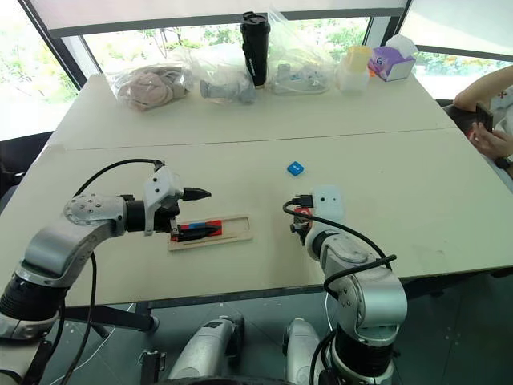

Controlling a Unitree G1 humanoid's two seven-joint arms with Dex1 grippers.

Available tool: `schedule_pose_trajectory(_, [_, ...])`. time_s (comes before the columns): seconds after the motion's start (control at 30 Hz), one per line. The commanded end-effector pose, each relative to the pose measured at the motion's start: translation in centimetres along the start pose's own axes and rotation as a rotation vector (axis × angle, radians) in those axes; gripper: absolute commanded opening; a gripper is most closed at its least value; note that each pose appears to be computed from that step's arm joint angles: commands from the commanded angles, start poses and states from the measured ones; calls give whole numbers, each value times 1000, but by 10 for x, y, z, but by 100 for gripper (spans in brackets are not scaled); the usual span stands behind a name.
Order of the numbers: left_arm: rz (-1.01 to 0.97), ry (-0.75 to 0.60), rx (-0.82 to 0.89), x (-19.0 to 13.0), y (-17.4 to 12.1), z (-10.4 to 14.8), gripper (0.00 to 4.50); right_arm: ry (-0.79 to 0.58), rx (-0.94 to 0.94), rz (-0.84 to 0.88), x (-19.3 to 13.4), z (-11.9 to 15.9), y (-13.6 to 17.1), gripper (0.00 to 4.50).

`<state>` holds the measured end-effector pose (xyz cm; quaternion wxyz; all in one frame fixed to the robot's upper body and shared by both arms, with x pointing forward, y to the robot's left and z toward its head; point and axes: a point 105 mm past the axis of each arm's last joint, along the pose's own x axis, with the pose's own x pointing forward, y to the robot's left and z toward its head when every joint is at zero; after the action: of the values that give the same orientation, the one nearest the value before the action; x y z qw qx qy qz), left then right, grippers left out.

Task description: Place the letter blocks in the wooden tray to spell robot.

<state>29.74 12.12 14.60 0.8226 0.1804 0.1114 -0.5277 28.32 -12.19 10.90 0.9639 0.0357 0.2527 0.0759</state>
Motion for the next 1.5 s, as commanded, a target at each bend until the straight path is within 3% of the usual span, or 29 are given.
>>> schedule_pose_trajectory(0.03, [10,-23,51,-3,2,9,450,-9,-3,47,-4,2,9,264])
schedule_pose_trajectory(0.17, [19,-17,48,-5,2,7,450,-5,-28,80,-3,4,10,448])
schedule_pose_trajectory(0.3, [21,-7,45,-9,2,6,450,-201,-251,160,-13,48,0,448])
schedule_pose_trajectory(0.5, [13,22,54,-14,4,3,450,-318,-521,374,-25,82,-26,448])
schedule_pose_trajectory(0.6, [-9,41,79,-18,5,4,450,-234,-747,562,-22,63,-46,448])
schedule_pose_trajectory(0.73, [-36,61,115,-22,3,6,450,-100,-829,679,-8,39,-67,448])
schedule_pose_trajectory(0.9, [-55,89,157,-26,2,9,450,-48,-885,833,1,34,-65,448])
schedule_pose_trajectory(1.5, [-11,99,150,-30,2,11,450,65,-977,974,34,29,-64,448])
